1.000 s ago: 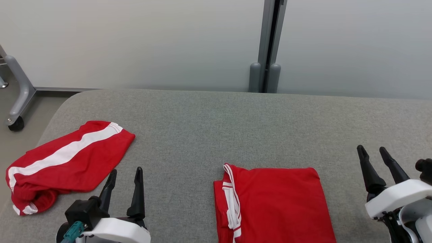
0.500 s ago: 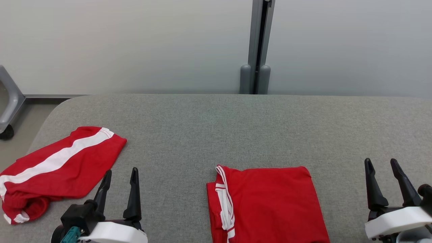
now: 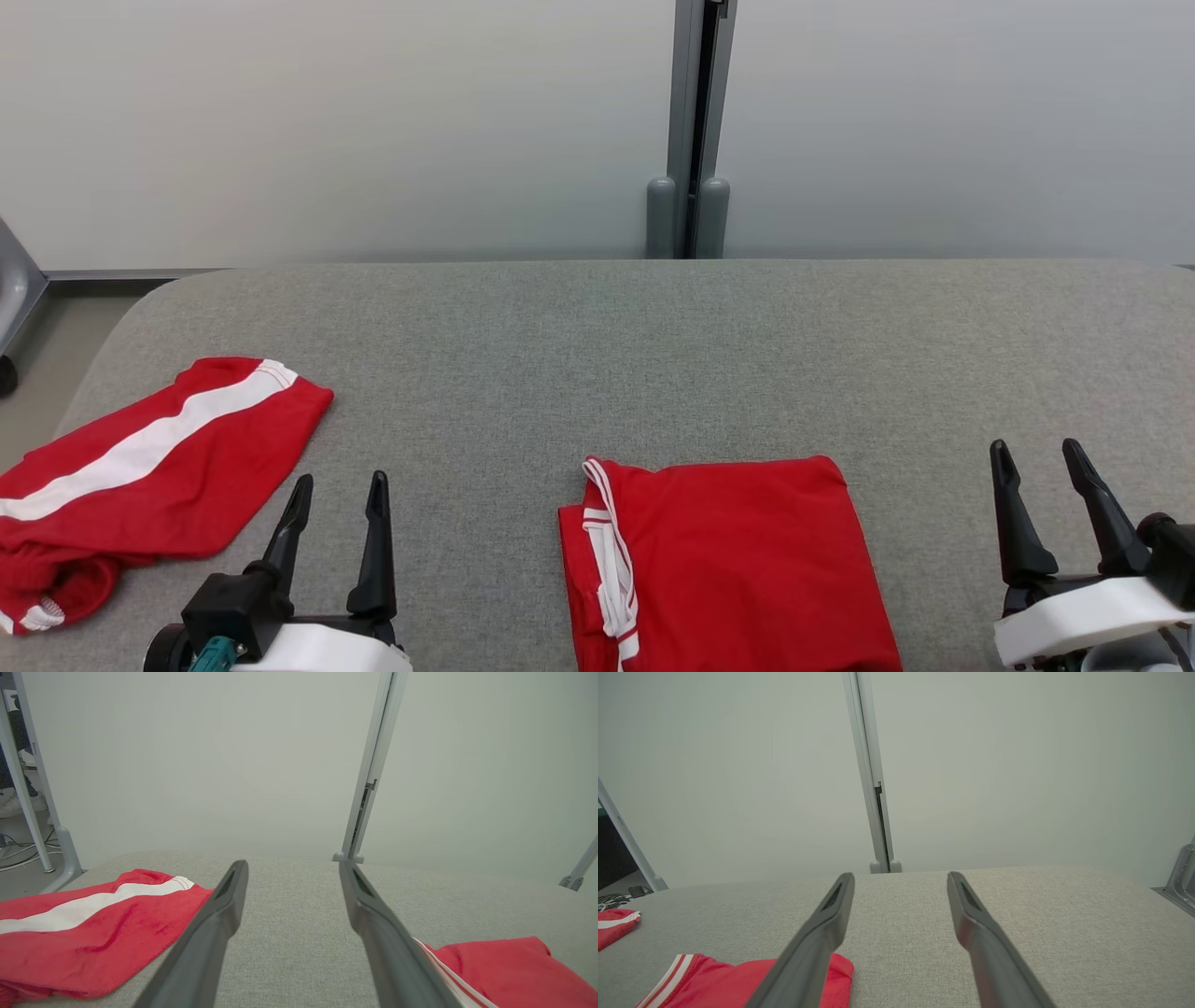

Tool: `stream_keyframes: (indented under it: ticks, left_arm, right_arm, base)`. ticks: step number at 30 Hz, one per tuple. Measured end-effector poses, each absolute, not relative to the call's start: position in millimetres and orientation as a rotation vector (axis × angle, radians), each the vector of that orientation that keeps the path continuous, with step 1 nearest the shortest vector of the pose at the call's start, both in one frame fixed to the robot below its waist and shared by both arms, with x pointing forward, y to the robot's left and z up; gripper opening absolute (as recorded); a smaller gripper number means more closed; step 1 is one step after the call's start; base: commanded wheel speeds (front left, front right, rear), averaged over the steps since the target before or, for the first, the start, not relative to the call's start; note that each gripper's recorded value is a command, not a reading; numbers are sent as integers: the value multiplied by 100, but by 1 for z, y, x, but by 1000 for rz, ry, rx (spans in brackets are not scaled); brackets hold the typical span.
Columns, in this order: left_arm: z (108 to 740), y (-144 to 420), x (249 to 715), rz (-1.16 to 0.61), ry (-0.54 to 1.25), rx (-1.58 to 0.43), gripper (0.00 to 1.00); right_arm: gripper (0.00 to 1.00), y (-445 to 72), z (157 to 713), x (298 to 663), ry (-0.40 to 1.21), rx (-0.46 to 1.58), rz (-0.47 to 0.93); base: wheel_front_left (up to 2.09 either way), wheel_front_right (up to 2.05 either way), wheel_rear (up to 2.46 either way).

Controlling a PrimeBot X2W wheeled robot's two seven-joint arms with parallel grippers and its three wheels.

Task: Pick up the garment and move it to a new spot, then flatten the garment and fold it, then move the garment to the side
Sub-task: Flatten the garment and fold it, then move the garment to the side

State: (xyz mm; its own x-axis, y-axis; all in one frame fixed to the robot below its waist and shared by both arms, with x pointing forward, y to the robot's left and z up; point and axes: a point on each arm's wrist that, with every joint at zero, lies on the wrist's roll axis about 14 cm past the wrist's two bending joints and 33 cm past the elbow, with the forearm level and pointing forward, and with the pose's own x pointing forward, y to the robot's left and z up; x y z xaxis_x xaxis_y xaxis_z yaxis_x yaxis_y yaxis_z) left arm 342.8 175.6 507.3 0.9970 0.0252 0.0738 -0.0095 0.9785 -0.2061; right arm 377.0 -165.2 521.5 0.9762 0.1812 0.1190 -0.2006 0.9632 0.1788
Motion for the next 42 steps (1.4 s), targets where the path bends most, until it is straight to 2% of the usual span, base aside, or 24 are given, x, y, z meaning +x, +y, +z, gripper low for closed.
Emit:
stream_keyframes:
  ticks: [15,29,42]
  left_arm:
    - [510,173,344,2,-91,-185,100]
    - [507,179,339,25,-88,-197,100]
    - [503,196,329,73,-82,-201,100]
  right_arm:
    - [100,-157,507,374,-55,191,217]
    - [100,-103,421,382,508,195,360]
    - [100,-79,381,362,775,265,396]
  base:
    - [0,0,0]
    - [0,0,0]
    - [0,0,0]
